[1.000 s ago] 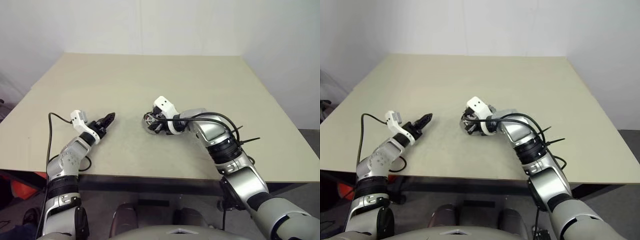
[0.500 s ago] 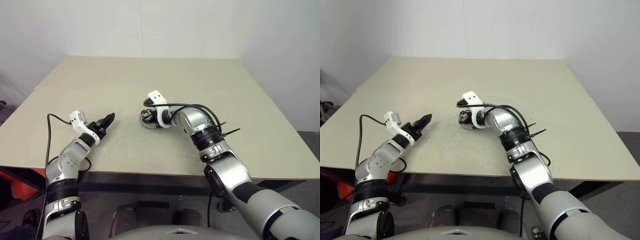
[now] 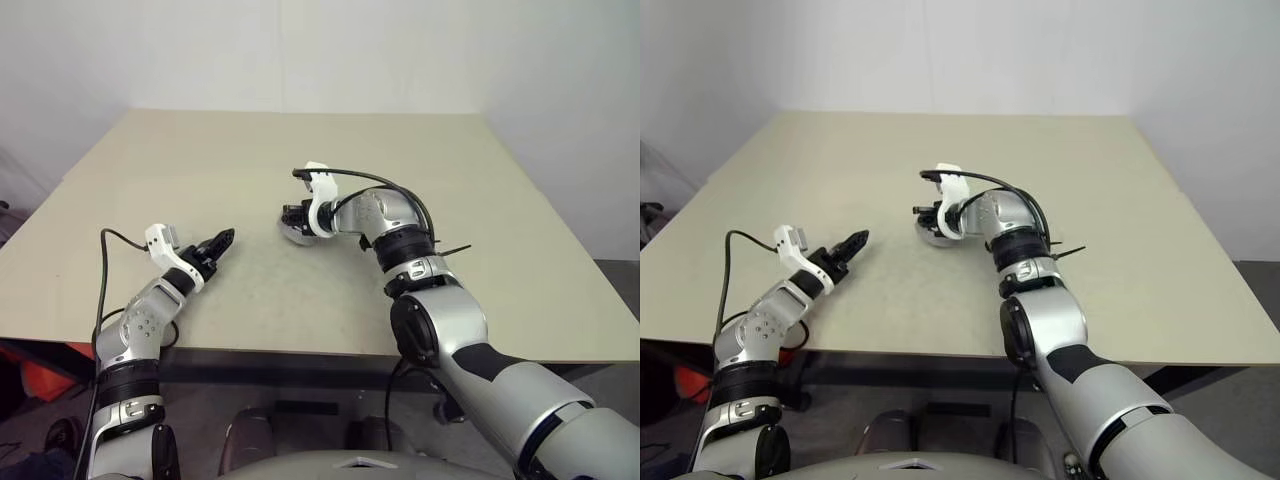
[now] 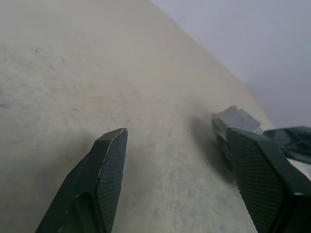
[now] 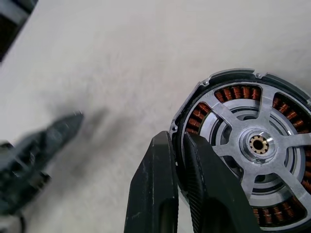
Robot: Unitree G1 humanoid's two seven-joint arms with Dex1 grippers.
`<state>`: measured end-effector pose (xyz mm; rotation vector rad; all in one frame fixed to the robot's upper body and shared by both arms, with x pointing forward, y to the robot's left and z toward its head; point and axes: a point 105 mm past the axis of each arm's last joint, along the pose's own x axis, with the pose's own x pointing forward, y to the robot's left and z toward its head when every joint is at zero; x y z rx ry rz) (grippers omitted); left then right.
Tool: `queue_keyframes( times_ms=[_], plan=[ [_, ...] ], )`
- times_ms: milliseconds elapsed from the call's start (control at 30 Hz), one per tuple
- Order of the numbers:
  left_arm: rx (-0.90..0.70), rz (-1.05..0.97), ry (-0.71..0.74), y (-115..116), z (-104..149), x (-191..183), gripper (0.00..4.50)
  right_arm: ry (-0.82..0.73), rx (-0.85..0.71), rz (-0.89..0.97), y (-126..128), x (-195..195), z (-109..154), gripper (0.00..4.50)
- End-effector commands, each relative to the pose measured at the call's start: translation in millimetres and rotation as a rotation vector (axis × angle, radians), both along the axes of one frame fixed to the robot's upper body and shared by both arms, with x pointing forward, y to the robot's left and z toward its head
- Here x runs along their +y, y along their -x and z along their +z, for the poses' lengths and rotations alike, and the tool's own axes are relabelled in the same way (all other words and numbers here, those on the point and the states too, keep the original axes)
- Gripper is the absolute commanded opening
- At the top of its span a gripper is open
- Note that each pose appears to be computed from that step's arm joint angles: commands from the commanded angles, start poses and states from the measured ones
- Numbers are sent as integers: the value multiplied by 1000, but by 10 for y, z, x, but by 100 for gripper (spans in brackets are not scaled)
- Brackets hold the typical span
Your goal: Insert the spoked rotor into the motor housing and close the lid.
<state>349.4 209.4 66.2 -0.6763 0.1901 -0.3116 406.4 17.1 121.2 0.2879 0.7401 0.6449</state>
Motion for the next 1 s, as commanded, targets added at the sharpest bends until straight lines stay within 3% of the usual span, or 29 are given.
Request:
queue_keyframes(
  times_ms=[33,300,533,800,1000],
  plan=[
    [-41,-1,-7,-6,118,11,338,-38,8,-45,-43,54,149,1],
    [-36,6,-12,12,104,39,338,-38,101,-107,13,159,-6,1],
    [-31,9,-17,26,91,56,338,-66,28,-78,-16,230,155,229],
    [-48,-20,-2,-15,134,-21,338,-214,-91,-111,-161,-50,525,229],
    [-83,-98,13,-126,272,-200,338,-230,-48,-249,-231,-672,309,229]
  ],
)
